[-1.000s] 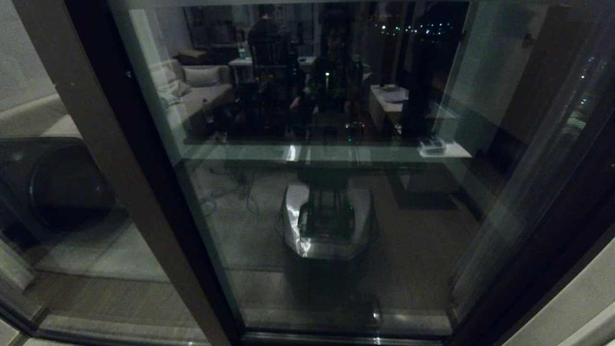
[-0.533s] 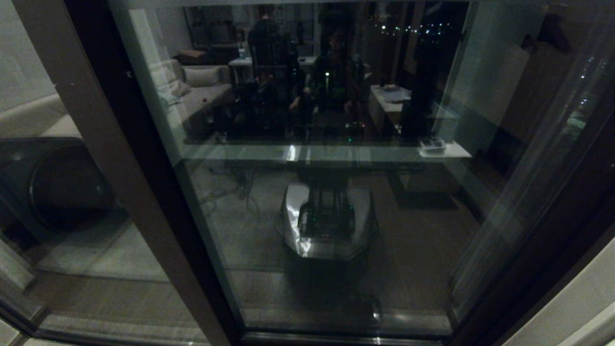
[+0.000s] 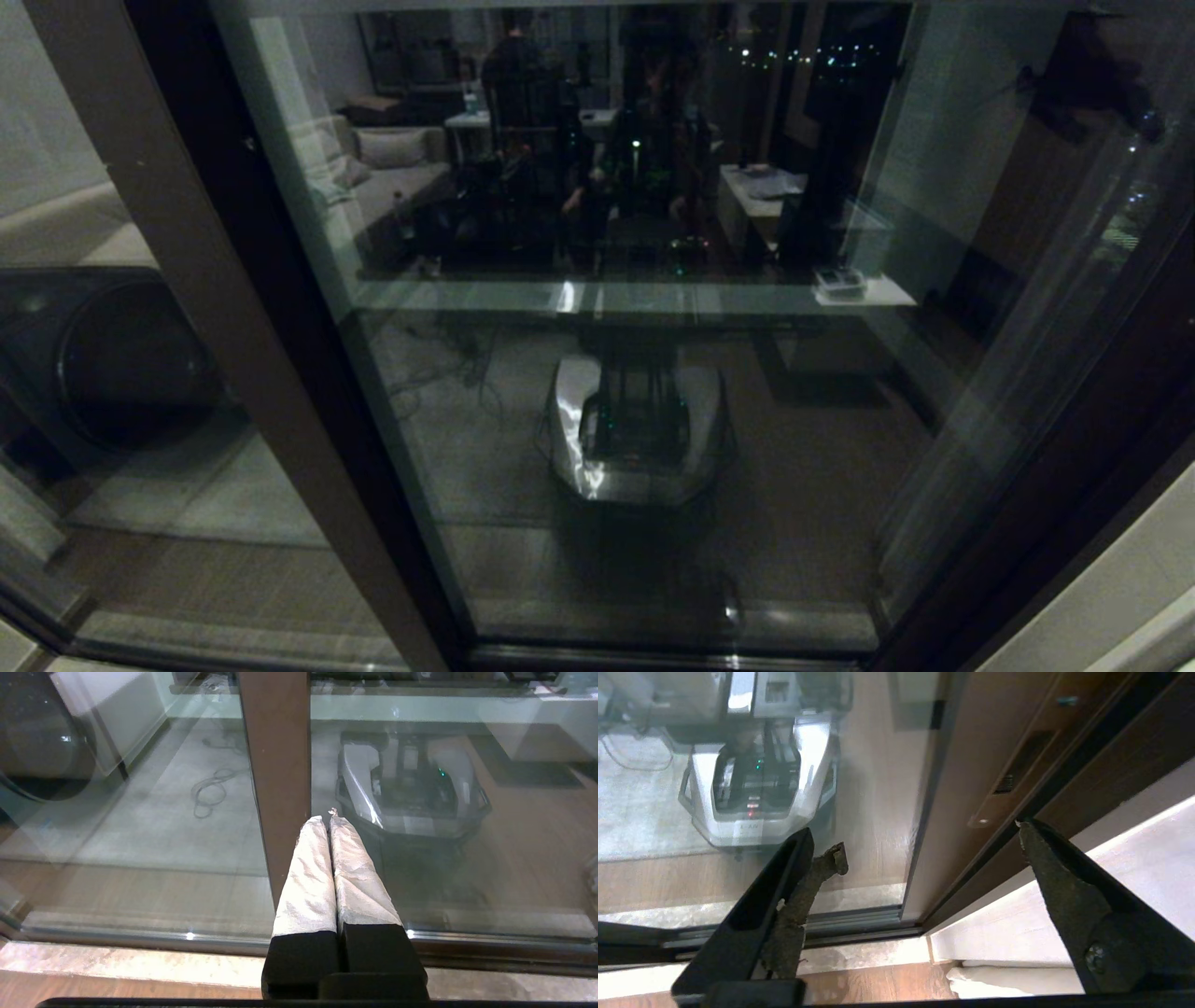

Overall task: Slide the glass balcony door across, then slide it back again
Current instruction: Open the slid door

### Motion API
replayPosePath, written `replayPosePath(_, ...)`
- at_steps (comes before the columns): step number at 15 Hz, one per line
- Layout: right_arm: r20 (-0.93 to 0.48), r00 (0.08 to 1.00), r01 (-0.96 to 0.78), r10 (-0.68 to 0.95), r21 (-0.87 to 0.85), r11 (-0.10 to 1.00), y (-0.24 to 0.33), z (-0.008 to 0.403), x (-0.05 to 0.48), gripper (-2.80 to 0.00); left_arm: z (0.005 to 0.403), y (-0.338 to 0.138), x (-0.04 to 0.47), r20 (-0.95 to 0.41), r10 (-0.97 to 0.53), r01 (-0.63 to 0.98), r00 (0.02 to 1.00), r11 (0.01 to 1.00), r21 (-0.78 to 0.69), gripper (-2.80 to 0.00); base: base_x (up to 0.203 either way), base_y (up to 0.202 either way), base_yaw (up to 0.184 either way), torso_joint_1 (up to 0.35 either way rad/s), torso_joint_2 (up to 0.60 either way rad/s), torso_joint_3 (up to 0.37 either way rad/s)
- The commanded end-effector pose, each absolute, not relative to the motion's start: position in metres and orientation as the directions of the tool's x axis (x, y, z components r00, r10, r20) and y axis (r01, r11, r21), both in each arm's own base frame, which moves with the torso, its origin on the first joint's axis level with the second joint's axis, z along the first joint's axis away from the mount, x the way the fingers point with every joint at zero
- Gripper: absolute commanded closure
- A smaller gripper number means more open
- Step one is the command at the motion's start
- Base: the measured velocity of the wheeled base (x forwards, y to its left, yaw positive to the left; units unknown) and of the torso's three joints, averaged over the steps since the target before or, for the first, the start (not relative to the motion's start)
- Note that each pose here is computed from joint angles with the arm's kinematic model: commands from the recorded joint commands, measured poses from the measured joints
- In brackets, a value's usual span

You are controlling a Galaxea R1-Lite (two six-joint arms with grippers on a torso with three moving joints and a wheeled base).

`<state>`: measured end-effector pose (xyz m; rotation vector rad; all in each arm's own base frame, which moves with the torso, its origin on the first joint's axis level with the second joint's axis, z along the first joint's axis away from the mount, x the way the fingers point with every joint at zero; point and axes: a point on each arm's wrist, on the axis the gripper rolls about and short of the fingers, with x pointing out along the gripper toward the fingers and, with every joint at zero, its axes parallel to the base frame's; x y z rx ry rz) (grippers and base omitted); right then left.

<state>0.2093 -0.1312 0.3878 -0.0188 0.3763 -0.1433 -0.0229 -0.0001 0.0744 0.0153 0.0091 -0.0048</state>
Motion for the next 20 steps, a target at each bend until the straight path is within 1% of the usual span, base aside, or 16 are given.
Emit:
replayPosePath(1,-0.401,0.907,0.132,-0.13,-0.024,0.991,-0.142,0.377,0.224,-2.8,0.074,0.0,-0.023,-0.011,-0.004,0.005,1.0,1.0,0.015,0.0,0.0,0.0,0.0,0.0,0.0,0.0)
replayPosePath(4,-0.391,0.908,0.149,-0.148,-0.028,0.988,-0.156,0.37,0.236,-2.8,0.074,0.0,-0.023,-0.01,-0.005,0.005,1.0,1.0,0.015,0.0,0.0,0.0,0.0,0.0,0.0,0.0)
replayPosePath(5,-0.393,0.907,0.151,-0.149,-0.027,0.988,-0.158,0.368,0.238,-2.8,0.079,0.0,-0.023,0.035,-0.005,0.004,0.999,1.0,0.015,0.0,0.0,0.0,0.0,0.0,0.0,0.0)
replayPosePath(6,-0.398,0.905,0.152,-0.149,-0.026,0.988,-0.16,0.367,0.24,-2.8,0.08,0.0,-0.023,0.048,-0.004,0.004,0.999,1.0,0.016,0.0,0.0,0.0,0.0,0.0,0.0,0.0)
replayPosePath(7,-0.399,0.904,0.153,-0.151,-0.026,0.988,-0.161,0.365,0.242,-2.8,0.075,0.0,-0.023,-0.003,-0.005,0.005,1.0,1.0,0.015,0.0,0.0,0.0,0.0,0.0,0.0,0.0)
replayPosePath(8,-0.392,0.907,0.157,-0.156,-0.03,0.987,-0.164,0.365,0.243,-2.8,0.074,0.0,-0.023,-0.011,-0.005,0.005,1.0,1.0,0.015,0.0,0.0,0.0,0.0,0.0,0.0,0.0)
replayPosePath(20,-0.419,0.9,0.132,-0.119,0.003,0.991,-0.174,0.352,0.256,-2.8,0.074,0.0,-0.023,-0.012,-0.005,0.005,1.0,1.0,0.015,0.0,0.0,0.0,0.0,0.0,0.0,0.0)
